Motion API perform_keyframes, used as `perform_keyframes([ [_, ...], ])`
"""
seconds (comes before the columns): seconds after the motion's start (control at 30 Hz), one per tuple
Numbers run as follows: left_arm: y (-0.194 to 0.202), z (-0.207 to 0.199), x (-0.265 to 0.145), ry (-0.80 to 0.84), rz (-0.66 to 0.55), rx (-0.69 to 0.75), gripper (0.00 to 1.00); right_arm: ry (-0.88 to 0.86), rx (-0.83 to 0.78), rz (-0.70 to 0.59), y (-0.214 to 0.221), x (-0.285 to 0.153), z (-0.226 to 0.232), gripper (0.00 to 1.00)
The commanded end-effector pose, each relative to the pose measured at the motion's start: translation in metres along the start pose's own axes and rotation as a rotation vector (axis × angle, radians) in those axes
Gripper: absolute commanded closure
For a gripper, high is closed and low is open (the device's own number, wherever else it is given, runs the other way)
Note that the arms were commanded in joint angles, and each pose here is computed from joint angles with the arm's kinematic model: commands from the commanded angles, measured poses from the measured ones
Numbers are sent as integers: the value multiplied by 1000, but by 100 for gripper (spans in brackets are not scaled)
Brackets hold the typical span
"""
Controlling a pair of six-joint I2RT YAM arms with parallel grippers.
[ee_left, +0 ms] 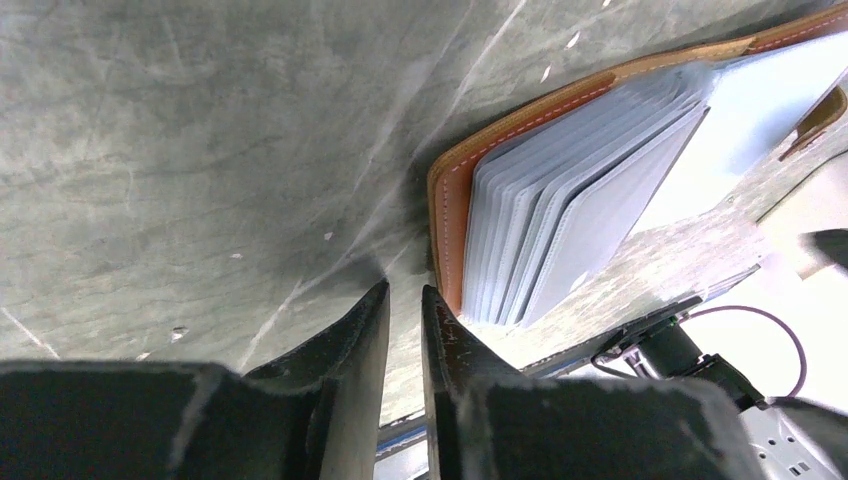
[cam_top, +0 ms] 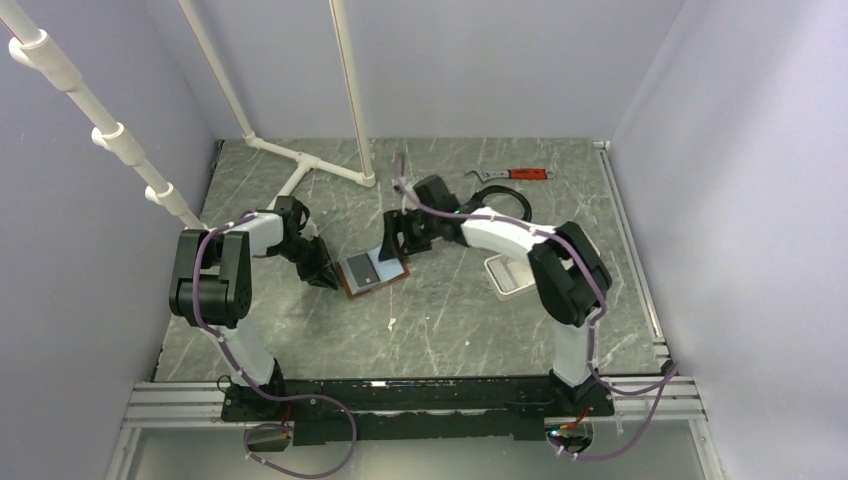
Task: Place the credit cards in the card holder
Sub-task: Insert the credit card into the card holder, then close the card holder at the center of the board.
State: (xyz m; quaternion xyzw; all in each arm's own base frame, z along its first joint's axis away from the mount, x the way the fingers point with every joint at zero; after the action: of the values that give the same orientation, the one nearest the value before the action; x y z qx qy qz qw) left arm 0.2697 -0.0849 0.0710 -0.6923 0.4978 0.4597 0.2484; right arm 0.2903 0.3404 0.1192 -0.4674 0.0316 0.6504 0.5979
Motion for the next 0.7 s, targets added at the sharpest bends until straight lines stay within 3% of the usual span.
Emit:
perform_keyframes([
  [0.0,0,-8,-7,42,-32,38,76,129,52,-66,-16,-37,-39,31],
  [0.17,1,-9,-8,54,-27,37,71,144,35,-93,-19,-26,-57,32],
  [0.37,3,-7,-12,108,-16,-16,64,326,-85,-104,-19,-1,-61,30],
  [0.57,5,-6,-29,295,-80,-100,43,276,-12,-112,-10,13,-57,34],
  [0.67,-1,-16,-30,446,-119,-89,27,245,21,-97,-4,20,-60,40],
])
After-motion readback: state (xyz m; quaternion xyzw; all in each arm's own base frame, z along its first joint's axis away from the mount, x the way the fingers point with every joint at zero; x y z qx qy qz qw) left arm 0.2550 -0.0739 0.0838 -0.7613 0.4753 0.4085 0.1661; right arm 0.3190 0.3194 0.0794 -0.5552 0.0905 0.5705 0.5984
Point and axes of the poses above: each gripper's point midway between its finger pads, its own x axis out along the fingers, its own z axis along the line the jaws close on, y = z × x, the point moved 6 cm from there along -x, back along the fingers, and after that the axes turned 4 degrees about -x, right-handed, at the moved point
